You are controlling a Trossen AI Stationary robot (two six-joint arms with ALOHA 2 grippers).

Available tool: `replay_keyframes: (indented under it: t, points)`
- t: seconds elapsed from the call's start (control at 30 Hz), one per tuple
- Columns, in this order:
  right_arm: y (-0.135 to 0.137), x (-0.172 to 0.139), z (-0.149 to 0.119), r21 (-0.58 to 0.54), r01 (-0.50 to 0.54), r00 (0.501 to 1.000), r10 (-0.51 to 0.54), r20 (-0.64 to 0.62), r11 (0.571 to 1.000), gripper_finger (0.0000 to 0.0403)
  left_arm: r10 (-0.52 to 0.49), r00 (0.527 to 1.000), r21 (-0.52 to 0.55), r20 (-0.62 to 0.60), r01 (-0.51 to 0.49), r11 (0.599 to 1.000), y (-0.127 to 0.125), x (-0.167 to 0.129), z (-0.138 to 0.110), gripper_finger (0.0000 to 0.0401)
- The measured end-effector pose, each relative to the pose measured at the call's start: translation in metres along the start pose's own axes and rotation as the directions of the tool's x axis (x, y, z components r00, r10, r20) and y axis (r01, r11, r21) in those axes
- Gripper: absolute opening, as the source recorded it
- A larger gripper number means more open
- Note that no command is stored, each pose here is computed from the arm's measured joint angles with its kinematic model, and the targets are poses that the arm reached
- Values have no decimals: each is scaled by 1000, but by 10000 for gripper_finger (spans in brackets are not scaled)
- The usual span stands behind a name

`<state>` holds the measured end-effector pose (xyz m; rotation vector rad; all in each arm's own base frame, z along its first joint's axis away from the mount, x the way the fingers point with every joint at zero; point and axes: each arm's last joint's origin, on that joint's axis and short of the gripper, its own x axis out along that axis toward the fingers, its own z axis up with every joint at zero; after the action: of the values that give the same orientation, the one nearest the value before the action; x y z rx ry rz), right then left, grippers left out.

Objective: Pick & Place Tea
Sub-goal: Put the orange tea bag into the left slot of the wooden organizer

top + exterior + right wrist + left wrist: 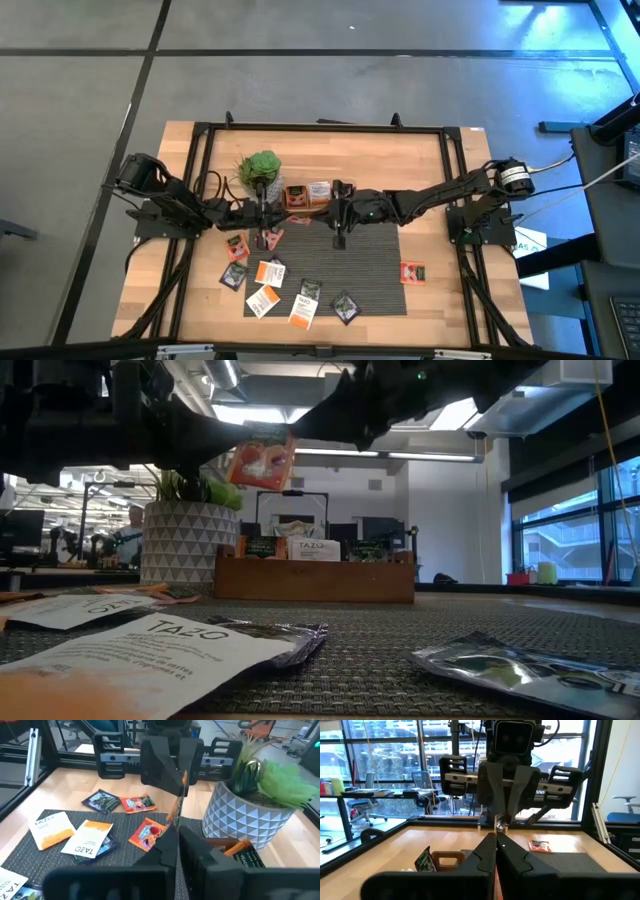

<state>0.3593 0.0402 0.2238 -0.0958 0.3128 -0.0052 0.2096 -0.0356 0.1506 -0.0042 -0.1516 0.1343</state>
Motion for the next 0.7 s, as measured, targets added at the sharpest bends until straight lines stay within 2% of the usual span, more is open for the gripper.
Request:
replay_keyframes:
  t: [0.27,0.4,0.57,0.7]
  points:
    - [-2,0,0,26,10,1000,-10,4,1000,7,4,1000,1,-1,-4,1000,0,0,0,2]
    - [-6,1,0,32,29,1000,-29,-3,999,4,5,1000,59,-1,-5,998,0,0,0,7]
    - [-11,1,-1,33,50,999,-50,-4,998,3,3,1000,74,-1,-2,997,0,0,0,27]
    - [-17,2,-2,37,78,997,-78,-13,996,2,-14,1000,53,-1,14,998,-3,-1,0,60]
